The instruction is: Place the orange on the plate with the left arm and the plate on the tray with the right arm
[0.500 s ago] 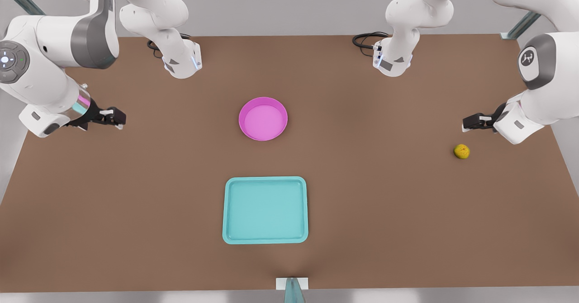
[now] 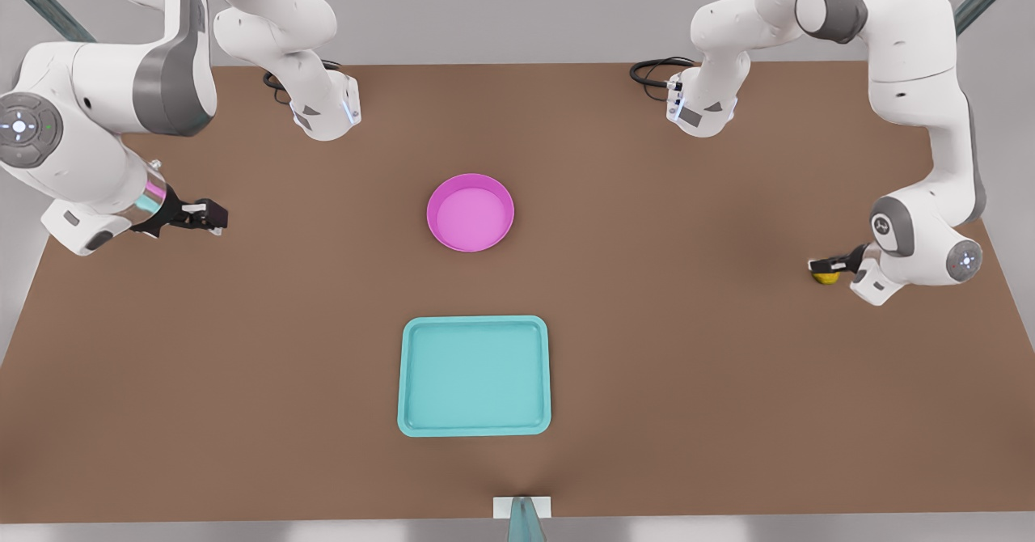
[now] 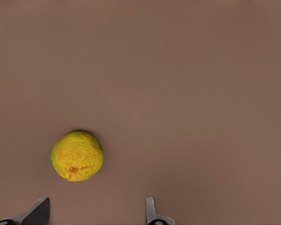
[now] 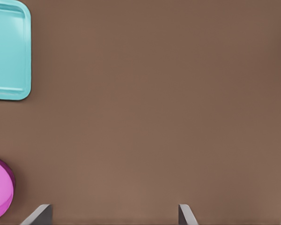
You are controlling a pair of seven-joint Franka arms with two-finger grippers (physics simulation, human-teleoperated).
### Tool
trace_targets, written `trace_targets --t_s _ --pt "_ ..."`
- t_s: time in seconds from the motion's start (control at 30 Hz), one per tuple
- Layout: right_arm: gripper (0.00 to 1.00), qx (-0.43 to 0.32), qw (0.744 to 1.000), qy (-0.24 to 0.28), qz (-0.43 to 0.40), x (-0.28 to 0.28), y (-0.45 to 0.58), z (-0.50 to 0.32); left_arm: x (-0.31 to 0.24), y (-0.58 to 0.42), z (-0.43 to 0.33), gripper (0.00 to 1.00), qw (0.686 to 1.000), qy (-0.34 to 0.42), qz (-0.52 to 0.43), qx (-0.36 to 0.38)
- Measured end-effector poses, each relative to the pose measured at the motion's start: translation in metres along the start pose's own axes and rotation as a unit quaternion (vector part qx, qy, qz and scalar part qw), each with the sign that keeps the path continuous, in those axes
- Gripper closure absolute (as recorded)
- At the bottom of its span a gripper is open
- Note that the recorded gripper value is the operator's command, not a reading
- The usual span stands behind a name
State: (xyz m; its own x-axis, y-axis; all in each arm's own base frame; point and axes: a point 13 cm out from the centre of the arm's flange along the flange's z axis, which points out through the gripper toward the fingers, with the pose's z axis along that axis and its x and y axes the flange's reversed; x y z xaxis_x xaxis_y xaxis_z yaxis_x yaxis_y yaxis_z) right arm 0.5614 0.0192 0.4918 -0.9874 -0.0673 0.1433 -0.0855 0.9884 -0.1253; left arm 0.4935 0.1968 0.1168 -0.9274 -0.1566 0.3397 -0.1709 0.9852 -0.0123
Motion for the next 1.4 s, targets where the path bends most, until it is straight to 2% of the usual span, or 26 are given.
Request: trace_targets --t_s 0.1,0.27,0.73,0.77,0.8,0.83,1.13,1.3,1.4 --pt "0.0 -0.001 1.0 0.005 0.002 0.002 -0.003 0.002 -0.016 0.018 0.009 0.0 0.999 -0.03 0.01 -0.009" --pt "0.0 -0.001 1.0 0.011 0.002 0.004 -0.003 0.003 -0.022 0.031 0.038 0.0 0.999 -0.038 0.032 -0.017" --pt "0.0 -0.001 1.0 0.021 0.001 0.006 -0.002 0.008 -0.009 0.043 0.087 0.0 0.997 -0.008 0.072 -0.015" --pt "0.0 -0.001 1.0 0.021 0.001 0.006 -0.002 0.008 -0.008 0.045 0.089 0.06 0.997 -0.007 0.072 -0.014" --pt "0.0 -0.002 1.0 0.021 0.001 0.006 -0.001 0.008 -0.008 0.046 0.09 0.25 0.997 -0.007 0.073 -0.014" --pt "0.0 -0.002 1.0 0.022 0.0 0.006 -0.001 0.009 -0.008 0.047 0.09 0.36 0.997 -0.007 0.074 -0.015" --pt "0.0 -0.003 1.0 0.023 0.001 0.006 -0.002 0.01 -0.018 0.037 0.041 0.36 0.995 -0.039 0.09 -0.019" --pt "0.0 -0.003 1.0 0.028 0.003 0.004 -0.004 0.015 -0.054 -0.207 -0.092 0.36 0.957 -0.141 0.253 -0.028" --pt "0.0 -0.004 0.999 0.031 0.006 0.002 -0.007 0.019 -0.021 -0.429 -0.127 0.36 0.915 -0.161 0.368 -0.028"
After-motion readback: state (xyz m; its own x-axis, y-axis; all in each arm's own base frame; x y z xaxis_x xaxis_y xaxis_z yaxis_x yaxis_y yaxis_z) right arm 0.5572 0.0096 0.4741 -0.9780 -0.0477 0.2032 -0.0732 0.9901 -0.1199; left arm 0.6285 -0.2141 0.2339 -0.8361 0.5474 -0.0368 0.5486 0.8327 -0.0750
